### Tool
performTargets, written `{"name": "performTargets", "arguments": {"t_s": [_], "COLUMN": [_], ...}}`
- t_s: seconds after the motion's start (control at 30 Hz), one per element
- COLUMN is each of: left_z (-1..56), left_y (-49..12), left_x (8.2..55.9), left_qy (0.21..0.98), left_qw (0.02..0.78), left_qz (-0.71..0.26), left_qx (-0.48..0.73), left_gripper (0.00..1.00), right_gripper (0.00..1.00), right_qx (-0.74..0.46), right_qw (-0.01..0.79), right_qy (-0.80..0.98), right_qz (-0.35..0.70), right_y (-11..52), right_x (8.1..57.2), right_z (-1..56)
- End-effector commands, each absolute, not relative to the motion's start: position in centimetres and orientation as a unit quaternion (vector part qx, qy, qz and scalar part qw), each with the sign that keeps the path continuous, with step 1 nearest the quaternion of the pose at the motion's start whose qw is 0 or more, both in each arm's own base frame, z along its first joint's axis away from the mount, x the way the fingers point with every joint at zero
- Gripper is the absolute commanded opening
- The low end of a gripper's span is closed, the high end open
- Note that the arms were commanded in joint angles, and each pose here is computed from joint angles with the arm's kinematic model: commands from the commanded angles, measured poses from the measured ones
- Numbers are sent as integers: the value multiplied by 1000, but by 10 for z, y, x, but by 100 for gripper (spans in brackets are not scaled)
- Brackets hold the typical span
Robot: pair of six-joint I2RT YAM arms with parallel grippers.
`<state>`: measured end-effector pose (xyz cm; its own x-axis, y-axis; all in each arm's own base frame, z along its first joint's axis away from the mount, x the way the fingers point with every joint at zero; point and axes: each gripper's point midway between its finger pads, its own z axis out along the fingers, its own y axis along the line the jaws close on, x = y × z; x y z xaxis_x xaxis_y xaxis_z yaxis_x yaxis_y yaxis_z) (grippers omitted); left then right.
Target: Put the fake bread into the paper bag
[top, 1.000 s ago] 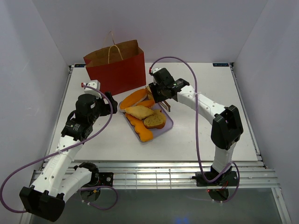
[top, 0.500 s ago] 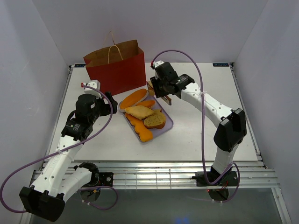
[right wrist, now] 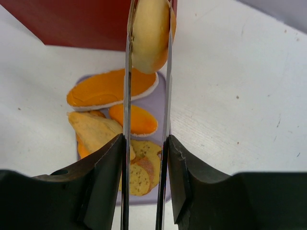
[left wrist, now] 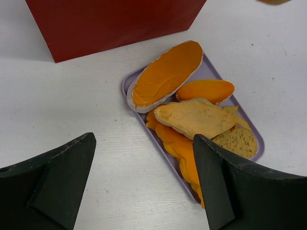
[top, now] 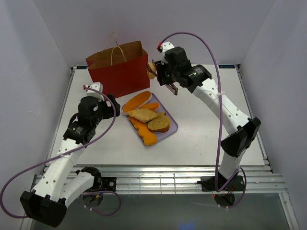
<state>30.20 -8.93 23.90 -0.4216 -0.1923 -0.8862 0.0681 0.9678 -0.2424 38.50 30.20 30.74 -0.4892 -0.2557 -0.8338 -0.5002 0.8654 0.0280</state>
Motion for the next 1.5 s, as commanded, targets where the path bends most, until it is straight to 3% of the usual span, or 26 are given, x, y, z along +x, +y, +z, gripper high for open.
{"name": "performTargets", "arguments": {"t_s": [0.0,0.43,1.03,1.47], "left_z": [238,227,226,228], "left_y": [-87,-89,-99,-101], "left_x": [303,307,304,303], "left_qy": [833,843,845,844], "left_qw": [540,524,520,524], "left_qz": [-114,-111,-120,-114], "left_qx": [-39,-38,-23,-21], "left_gripper": [93,93,93,93], "right_gripper": [45,43,43,59], "right_qx": [-217,-212,-186,-175], "right_qw": [529,611,634,620], "right_qy": [802,728,693,711], "right_qz": [172,228,288,283], "right_y": [301,336,392,388], "right_x": [378,405,463,475], "right_z": [385,442,424,400]}}
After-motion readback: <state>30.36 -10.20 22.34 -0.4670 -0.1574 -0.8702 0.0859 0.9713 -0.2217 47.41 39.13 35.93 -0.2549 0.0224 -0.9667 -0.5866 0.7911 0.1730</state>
